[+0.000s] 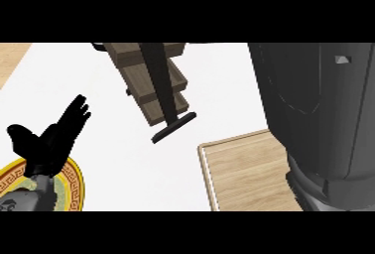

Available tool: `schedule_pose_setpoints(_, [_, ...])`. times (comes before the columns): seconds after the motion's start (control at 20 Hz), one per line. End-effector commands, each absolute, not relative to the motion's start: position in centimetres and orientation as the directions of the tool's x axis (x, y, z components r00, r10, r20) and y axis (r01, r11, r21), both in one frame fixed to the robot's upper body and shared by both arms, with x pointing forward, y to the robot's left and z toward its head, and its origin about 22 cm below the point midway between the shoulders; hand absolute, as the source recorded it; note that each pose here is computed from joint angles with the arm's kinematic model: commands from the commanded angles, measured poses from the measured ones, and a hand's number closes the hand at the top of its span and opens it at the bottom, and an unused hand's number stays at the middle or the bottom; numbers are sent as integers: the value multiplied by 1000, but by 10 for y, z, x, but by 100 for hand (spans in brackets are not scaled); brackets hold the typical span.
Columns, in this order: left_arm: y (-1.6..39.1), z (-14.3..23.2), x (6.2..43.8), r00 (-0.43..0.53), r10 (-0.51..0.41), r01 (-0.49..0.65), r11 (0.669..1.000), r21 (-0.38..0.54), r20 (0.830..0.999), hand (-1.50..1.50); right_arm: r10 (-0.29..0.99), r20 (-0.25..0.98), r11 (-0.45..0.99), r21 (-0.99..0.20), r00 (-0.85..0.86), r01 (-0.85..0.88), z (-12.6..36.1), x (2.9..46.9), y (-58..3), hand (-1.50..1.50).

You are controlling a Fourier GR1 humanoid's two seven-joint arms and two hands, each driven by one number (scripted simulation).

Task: Pick the lemon from the tray and place it in the tiered basket

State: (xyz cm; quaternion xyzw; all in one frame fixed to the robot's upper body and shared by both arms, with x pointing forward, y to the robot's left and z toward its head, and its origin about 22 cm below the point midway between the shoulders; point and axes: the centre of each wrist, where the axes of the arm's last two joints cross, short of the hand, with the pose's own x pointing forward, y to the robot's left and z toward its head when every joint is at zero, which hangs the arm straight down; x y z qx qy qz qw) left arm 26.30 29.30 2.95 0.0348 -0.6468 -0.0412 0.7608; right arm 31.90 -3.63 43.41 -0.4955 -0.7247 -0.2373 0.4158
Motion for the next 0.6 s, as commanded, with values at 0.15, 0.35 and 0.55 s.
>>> schedule_pose_setpoints(0.15, [301,32,254,174,-111,-18,993,116,978,0,330,936,329,5,-120,944,454,257,-67,-150])
schedule_pose_setpoints(0.35, [300,27,259,180,-92,-22,995,97,979,0,353,927,336,2,-128,942,453,223,-77,-150])
schedule_pose_setpoints(0.55, [296,21,243,183,-101,-14,994,105,978,0,378,919,323,-16,-114,946,448,196,-96,-150])
